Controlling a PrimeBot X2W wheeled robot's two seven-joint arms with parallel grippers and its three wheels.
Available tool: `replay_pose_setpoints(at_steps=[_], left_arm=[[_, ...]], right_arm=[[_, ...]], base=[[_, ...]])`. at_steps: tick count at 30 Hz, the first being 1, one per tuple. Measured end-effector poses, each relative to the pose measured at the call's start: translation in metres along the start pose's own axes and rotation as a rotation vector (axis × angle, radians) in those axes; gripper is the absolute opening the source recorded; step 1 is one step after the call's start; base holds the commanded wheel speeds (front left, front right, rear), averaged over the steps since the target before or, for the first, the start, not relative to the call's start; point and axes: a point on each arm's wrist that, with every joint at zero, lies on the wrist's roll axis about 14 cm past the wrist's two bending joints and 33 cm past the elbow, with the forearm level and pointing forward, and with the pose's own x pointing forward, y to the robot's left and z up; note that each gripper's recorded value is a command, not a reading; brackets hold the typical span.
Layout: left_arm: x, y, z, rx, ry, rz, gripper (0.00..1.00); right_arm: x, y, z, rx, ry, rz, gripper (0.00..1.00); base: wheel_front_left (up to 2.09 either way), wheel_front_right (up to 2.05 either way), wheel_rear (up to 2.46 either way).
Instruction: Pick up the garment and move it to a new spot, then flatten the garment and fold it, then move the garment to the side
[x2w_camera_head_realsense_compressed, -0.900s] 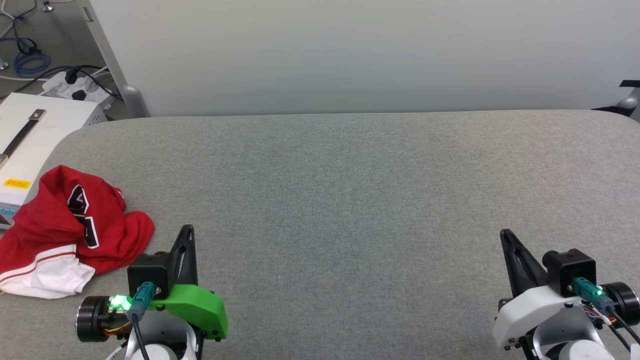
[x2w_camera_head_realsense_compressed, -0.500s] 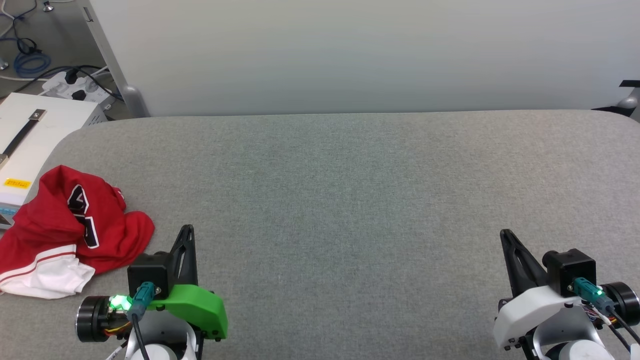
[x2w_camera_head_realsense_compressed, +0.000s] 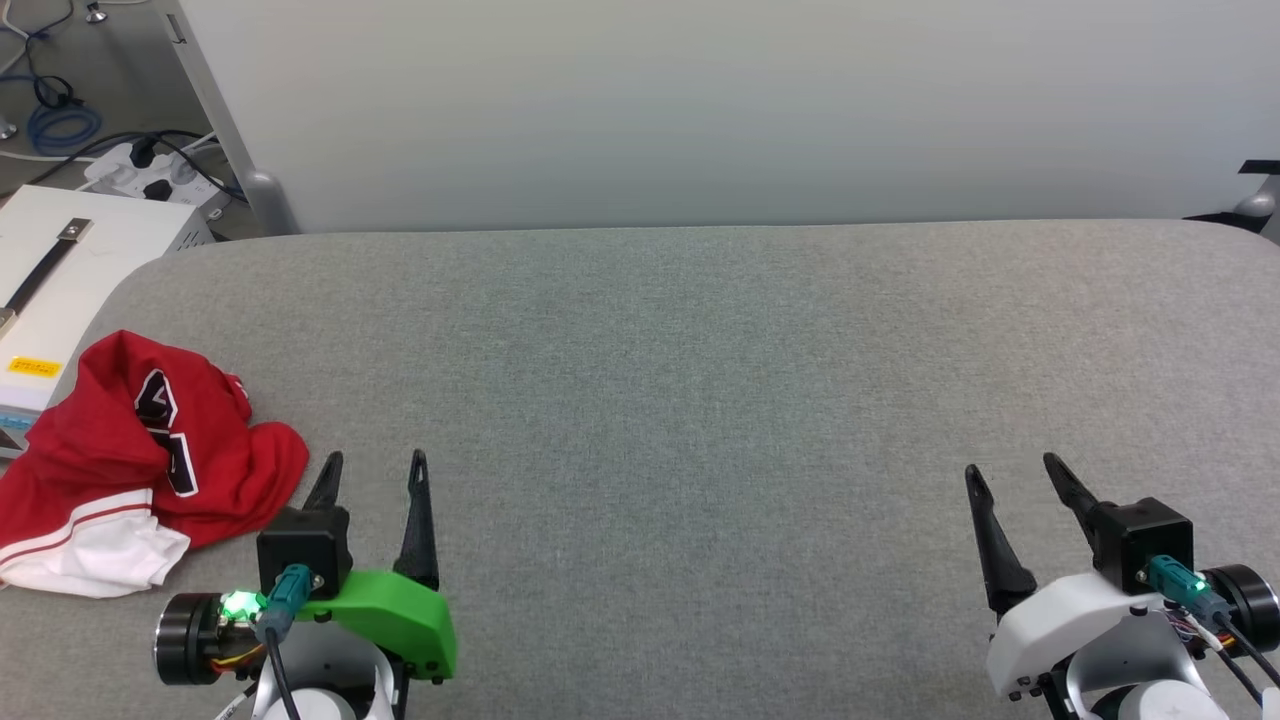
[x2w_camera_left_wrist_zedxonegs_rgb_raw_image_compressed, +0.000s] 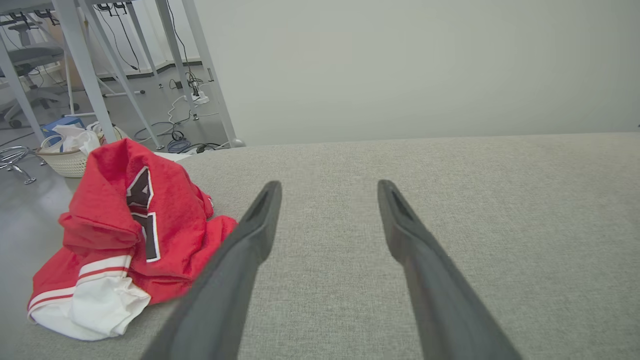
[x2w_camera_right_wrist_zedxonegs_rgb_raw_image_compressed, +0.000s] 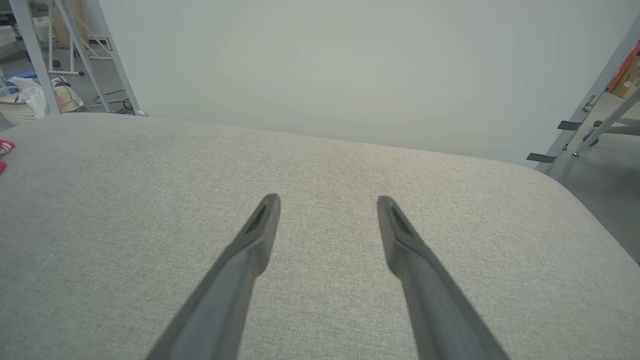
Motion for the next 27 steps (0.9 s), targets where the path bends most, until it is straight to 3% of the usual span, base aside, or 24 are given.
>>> replay_pose_setpoints(at_steps=[27], left_arm=[[0.0,-0.011,-0.003,-0.058,-0.018,-0.032,1.0]], right_arm=[[-0.002,-0.011,0.015,0.067,-0.074,-0.031,1.0]], base=[[0.0,0.0,0.0]])
